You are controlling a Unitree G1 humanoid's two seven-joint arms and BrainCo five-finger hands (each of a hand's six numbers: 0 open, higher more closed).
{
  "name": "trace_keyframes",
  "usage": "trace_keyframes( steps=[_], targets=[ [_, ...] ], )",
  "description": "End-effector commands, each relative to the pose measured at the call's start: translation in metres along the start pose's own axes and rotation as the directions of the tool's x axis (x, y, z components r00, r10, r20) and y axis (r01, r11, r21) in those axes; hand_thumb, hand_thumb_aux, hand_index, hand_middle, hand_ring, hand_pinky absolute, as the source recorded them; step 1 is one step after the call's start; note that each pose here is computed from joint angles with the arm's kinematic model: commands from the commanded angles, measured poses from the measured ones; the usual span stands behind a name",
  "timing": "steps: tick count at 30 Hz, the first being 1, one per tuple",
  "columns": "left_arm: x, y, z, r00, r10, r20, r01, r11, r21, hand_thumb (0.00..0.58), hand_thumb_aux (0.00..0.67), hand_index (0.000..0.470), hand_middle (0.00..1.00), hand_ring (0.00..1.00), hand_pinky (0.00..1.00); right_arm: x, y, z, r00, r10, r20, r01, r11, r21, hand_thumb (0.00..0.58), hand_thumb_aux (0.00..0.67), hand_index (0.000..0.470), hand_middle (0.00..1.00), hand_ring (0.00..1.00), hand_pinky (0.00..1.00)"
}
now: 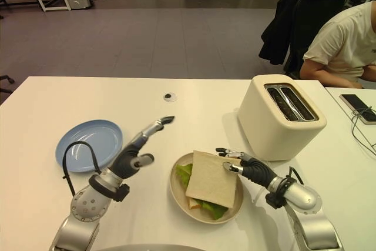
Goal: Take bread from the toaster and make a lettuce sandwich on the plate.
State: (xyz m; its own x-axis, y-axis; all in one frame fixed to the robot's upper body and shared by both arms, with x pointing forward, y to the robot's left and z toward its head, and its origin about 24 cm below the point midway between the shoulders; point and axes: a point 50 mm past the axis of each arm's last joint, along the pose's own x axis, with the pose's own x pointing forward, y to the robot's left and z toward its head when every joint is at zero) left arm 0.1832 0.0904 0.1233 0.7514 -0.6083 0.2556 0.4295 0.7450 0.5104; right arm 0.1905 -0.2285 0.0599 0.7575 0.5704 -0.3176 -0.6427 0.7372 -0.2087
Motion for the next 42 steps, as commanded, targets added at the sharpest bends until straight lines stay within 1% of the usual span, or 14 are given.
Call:
trace_keyframes(
  steps=[1,3,5,14,15,16,17,21,24,30,35,37,40,42],
  targets=[
    [0.001,-0.032,0.002,0.964,-0.266,0.005,0.264,0.958,0.109,0.000,0.000,0.000,0.00,0.00,0.00,0.005,0.015,-0.018,0.997,0.049,-0.063,-0.049,0.999,0.001,0.580,0.670,0.470,0.00,0.00,0.00],
    [-0.004,-0.053,-0.002,0.908,-0.418,-0.034,0.418,0.894,0.161,0.000,0.000,0.000,0.00,0.00,0.00,0.009,0.019,-0.016,0.998,0.055,-0.043,-0.056,0.998,-0.023,0.580,0.670,0.470,0.00,0.00,0.00],
    [-0.010,-0.063,-0.014,0.858,-0.502,-0.108,0.514,0.831,0.213,0.000,0.000,0.000,0.00,0.00,0.00,0.013,0.023,-0.016,0.996,0.076,-0.039,-0.078,0.995,-0.060,0.580,0.670,0.470,0.00,0.00,0.00],
    [-0.035,-0.077,-0.049,0.717,-0.604,-0.347,0.696,0.651,0.303,0.000,0.000,0.000,0.00,0.00,0.00,0.015,0.027,0.008,0.997,0.072,0.027,-0.067,0.987,-0.147,0.580,0.670,0.470,0.00,0.00,0.00],
    [-0.036,-0.077,-0.051,0.710,-0.604,-0.360,0.703,0.640,0.312,0.000,0.000,0.000,0.00,0.00,0.00,0.015,0.028,0.010,0.997,0.072,0.032,-0.067,0.987,-0.146,0.568,0.575,0.404,0.00,0.00,0.00],
    [-0.038,-0.079,-0.054,0.699,-0.607,-0.378,0.714,0.622,0.321,0.000,0.000,0.000,0.00,0.00,0.00,0.015,0.028,0.012,0.997,0.068,0.041,-0.062,0.989,-0.138,0.506,0.431,0.302,0.00,0.00,0.00],
    [-0.039,-0.079,-0.056,0.688,-0.610,-0.393,0.725,0.606,0.328,0.000,0.000,0.000,0.00,0.00,0.00,0.015,0.027,0.014,0.997,0.060,0.050,-0.054,0.990,-0.128,0.000,0.000,0.000,0.00,0.00,0.00],
    [-0.043,-0.082,-0.063,0.652,-0.618,-0.439,0.758,0.553,0.346,0.000,0.000,0.000,0.00,0.00,0.00,0.017,0.009,0.038,0.976,-0.097,0.195,0.105,0.994,-0.031,0.000,0.000,0.000,0.00,0.00,0.00],
    [-0.046,-0.083,-0.064,0.641,-0.622,-0.451,0.767,0.542,0.343,0.000,0.000,0.000,0.00,0.00,0.00,0.013,-0.011,0.068,0.893,-0.266,0.363,0.238,0.964,0.121,0.000,0.000,0.000,0.00,0.00,0.00],
    [-0.049,-0.083,-0.066,0.632,-0.625,-0.459,0.774,0.534,0.339,0.000,0.000,0.000,0.00,0.00,0.00,-0.002,-0.019,0.111,0.749,-0.377,0.545,0.251,0.922,0.293,0.000,0.000,0.000,0.00,0.00,0.00],
    [-0.049,-0.082,-0.067,0.636,-0.619,-0.462,0.771,0.536,0.344,0.000,0.000,0.000,0.00,0.00,0.00,-0.007,-0.018,0.120,0.734,-0.385,0.559,0.242,0.918,0.315,0.000,0.000,0.000,0.00,0.00,0.00],
    [-0.044,-0.078,-0.065,0.668,-0.590,-0.454,0.744,0.554,0.375,0.000,0.000,0.000,0.00,0.00,0.00,-0.007,-0.018,0.118,0.744,-0.378,0.551,0.234,0.920,0.315,0.000,0.000,0.000,0.00,0.00,0.00],
    [-0.007,-0.053,-0.041,0.895,-0.361,-0.263,0.445,0.764,0.466,0.000,0.000,0.000,0.00,0.00,0.00,-0.006,-0.014,0.113,0.773,-0.340,0.536,0.202,0.932,0.300,0.000,0.000,0.000,0.00,0.00,0.00],
    [0.007,-0.043,-0.016,0.966,-0.243,-0.090,0.259,0.911,0.322,0.000,0.000,0.000,0.00,0.00,0.00,-0.005,-0.012,0.108,0.794,-0.321,0.516,0.187,0.937,0.295,0.000,0.000,0.000,0.00,0.00,0.00]
  ],
)
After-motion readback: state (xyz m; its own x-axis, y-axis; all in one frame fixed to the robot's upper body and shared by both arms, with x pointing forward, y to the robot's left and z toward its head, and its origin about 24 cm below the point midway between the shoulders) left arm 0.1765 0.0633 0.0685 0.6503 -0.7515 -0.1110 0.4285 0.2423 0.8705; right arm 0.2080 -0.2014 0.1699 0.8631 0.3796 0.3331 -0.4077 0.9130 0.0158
